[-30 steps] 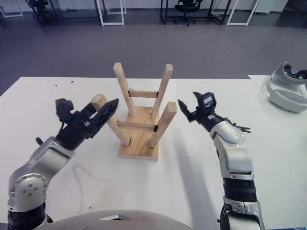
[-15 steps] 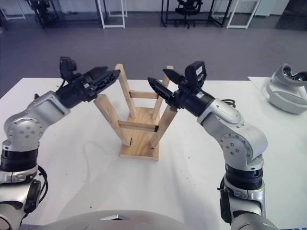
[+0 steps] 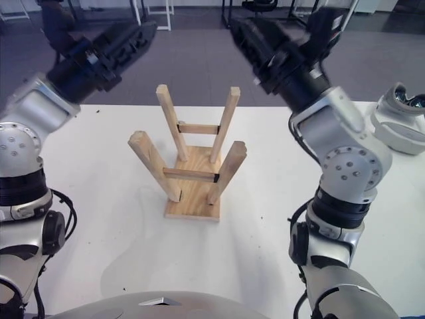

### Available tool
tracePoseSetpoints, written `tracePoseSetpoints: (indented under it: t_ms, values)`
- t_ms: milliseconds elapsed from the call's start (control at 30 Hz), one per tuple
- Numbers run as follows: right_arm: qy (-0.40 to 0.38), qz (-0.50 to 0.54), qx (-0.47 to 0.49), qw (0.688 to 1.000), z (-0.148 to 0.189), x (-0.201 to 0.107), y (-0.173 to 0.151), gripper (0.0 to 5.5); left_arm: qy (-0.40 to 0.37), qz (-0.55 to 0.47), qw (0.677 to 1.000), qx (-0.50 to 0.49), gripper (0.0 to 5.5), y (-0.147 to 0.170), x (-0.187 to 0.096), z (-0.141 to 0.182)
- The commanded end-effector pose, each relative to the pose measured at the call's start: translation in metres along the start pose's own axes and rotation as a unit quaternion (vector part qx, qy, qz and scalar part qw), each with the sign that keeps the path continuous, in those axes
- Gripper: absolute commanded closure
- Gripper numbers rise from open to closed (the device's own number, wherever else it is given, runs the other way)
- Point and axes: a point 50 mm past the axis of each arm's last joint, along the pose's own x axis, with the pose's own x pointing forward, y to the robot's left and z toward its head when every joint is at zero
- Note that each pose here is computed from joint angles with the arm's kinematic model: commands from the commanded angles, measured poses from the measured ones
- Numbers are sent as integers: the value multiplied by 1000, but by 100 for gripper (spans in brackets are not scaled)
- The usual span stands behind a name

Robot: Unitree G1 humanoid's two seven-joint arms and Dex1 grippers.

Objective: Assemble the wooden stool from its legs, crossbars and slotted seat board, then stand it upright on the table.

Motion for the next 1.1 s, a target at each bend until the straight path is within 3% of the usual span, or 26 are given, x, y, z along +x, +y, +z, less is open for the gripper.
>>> tracePoseSetpoints:
  t_ms: [33,133,233,367,500,567,667,800,867,933,1000,1100]
  values:
    - [175,4,16,984,-61,-32,6,206,149,44,988,-17,60,3,-28,-74]
    - [315,-50,34,947,-114,-62,-3,206,255,103,960,-52,60,9,-63,-135]
    - [306,-46,34,950,-118,-58,-2,206,255,100,960,-49,60,10,-67,-143]
    - [209,-28,16,977,-89,-36,-3,206,158,53,985,-47,60,4,-39,-107]
    - [105,-41,-12,993,-50,-24,-19,206,5,37,999,-37,60,9,-19,-39]
    - [175,-80,-87,977,-61,-34,-39,206,-50,47,997,-24,60,18,-23,-8]
    - [294,0,-144,945,-97,-66,-32,206,-53,106,993,13,60,36,-48,13]
    - [270,203,-62,939,-107,-68,39,206,10,149,988,49,60,43,-93,9]
    - [229,216,-39,948,-104,-57,54,206,69,176,981,40,60,46,-131,-5]
    - [203,167,-70,962,-98,-46,43,206,138,175,974,37,60,41,-159,-17]
    - [132,89,-123,980,-57,-30,14,206,229,160,959,33,60,33,-182,-38]
    - [28,33,-112,993,4,-30,-23,206,347,78,934,23,60,12,-191,-70]
